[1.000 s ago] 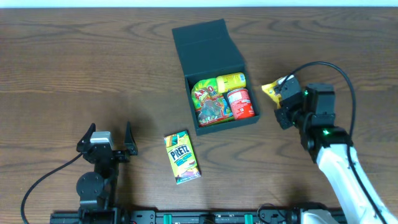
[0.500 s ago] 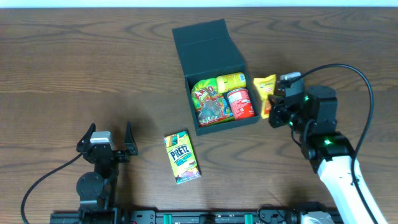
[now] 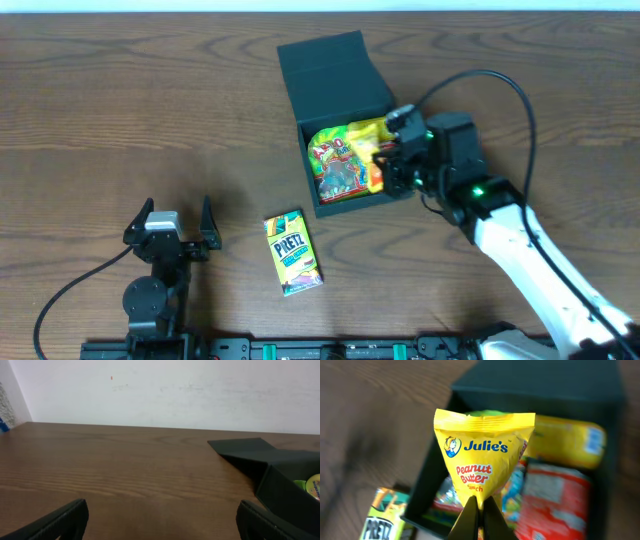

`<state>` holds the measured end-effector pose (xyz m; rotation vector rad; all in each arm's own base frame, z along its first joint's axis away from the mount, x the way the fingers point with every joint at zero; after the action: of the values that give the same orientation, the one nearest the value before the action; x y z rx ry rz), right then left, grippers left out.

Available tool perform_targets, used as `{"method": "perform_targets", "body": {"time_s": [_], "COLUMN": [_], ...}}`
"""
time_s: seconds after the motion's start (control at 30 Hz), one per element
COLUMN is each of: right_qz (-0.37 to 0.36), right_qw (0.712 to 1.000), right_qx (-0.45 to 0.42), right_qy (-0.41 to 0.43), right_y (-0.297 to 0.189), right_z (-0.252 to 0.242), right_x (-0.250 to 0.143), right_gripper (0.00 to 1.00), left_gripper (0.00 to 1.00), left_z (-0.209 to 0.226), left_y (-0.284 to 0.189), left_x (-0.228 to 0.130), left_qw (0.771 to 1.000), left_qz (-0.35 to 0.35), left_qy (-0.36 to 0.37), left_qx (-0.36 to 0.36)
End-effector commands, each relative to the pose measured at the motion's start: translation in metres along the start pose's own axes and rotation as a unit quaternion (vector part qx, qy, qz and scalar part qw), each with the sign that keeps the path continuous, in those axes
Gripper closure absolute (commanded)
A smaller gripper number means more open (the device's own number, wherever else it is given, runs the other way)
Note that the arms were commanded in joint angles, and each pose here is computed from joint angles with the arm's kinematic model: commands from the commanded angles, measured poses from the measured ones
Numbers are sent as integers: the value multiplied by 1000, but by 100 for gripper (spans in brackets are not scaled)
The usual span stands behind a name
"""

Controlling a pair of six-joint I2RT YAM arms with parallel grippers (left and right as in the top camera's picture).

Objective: Pack container
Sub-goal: 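Lower the Julie's bag into the box front and release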

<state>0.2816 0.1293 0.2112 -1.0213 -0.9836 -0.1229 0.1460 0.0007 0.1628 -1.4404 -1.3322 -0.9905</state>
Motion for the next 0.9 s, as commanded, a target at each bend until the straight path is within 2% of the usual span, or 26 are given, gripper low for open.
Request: {"method": "perform_targets", "body": {"time_s": [0.0,0.13,0.23,0.4,0.87], "right_qz": [-1,21,35,58,94], "right_qw": [1000,996,994,990,988], "right_qx": [7,-25,-39,-67,-55], "right_qy": [16,78,95,108,107], "right_y": [8,21,29,42,75], "right_z": [4,-3,-4,-8,-4], "right_x": [9,2,-3,-11,-28], "right_gripper": [99,98,99,98,97], "left_gripper": [5,5,5,5,5], "left_z": [4,4,4,4,4], "left_y": [0,0,0,0,0], "left_x": [-10,-10,-10,-10,-10], "left_qw": [1000,1000,1000,1000,1000], "left_qz": [28,28,28,28,28], "left_qy": [-3,-3,-3,-3,-3], "left_qx": [10,10,10,10,10]}}
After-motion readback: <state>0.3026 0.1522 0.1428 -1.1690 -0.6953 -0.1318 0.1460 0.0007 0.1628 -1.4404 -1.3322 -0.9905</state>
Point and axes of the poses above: each gripper's point midway between its finger pads, its own y axis out along the fingers, its own z axis along the line the jaws close on, x = y × z, the point moved 10 cm from there along -y, back along the fingers, and after that the axes turned 13 degrees about -y, right-handed, at the moved point
